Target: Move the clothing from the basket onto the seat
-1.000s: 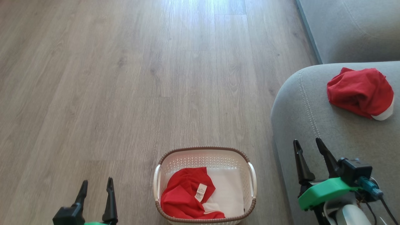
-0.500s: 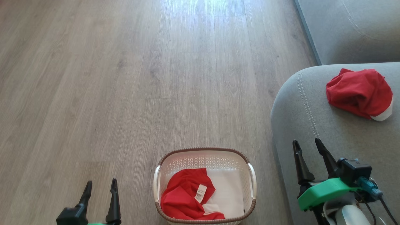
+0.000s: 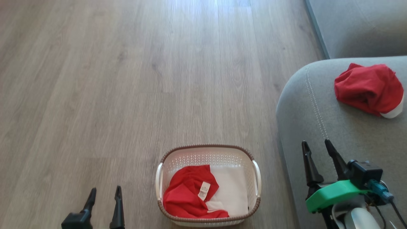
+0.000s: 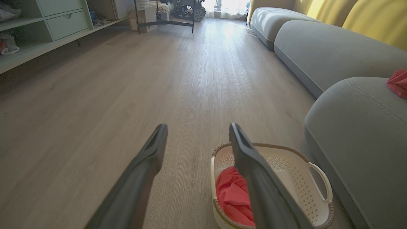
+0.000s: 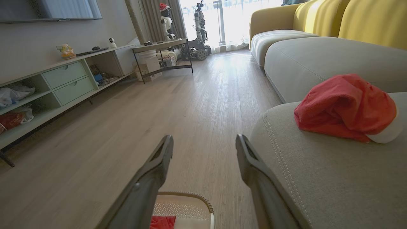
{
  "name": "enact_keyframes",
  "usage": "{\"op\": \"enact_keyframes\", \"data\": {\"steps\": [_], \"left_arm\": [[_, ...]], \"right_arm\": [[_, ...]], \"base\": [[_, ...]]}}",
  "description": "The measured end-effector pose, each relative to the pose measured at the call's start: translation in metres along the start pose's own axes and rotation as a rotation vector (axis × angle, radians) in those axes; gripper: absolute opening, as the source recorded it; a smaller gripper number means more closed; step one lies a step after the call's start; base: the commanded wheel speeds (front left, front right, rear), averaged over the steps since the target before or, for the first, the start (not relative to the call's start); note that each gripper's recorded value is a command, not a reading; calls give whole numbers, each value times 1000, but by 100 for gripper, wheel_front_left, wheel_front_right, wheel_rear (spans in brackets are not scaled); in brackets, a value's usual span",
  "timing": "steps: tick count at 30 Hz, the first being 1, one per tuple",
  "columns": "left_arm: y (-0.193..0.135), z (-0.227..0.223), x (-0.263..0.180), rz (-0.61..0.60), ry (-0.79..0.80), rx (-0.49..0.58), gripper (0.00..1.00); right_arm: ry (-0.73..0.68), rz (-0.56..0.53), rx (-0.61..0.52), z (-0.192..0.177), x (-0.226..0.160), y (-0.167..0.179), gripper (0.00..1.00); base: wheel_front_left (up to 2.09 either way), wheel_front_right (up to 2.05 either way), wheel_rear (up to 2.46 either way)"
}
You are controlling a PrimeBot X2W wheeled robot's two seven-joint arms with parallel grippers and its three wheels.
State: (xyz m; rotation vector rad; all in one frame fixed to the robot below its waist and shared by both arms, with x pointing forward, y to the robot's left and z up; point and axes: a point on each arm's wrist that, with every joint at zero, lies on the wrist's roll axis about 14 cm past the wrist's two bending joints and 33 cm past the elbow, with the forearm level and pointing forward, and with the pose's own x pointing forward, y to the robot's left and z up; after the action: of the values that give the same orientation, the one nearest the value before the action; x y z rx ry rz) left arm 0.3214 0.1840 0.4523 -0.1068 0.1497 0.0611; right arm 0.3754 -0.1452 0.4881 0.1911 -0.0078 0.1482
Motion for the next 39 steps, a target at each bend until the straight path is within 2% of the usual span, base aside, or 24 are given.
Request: {"op": "enact_keyframes", "data": {"steps": [5,13,17,24,39], "left_arm": [[-13,-14,11,-53,62,27,100],[-55,-29,65,-189,144,77,100],[-72,-54,92,-263,224,126,100],[-93,-113,131,-369,401,201,100],[-128,-220,138,-547,706,283,100]], "right_arm": [[11,-15,-12,-4,4,-7,100],[6,-30,-44,-6,33,-18,100],[-1,-36,-49,-9,55,-24,100],[46,-54,-56,-36,82,-38,100],[115,-76,-77,-80,107,-60,100]], "base": [[0,0,0],[0,0,0],[0,0,0],[0,0,0],[0,0,0]]}}
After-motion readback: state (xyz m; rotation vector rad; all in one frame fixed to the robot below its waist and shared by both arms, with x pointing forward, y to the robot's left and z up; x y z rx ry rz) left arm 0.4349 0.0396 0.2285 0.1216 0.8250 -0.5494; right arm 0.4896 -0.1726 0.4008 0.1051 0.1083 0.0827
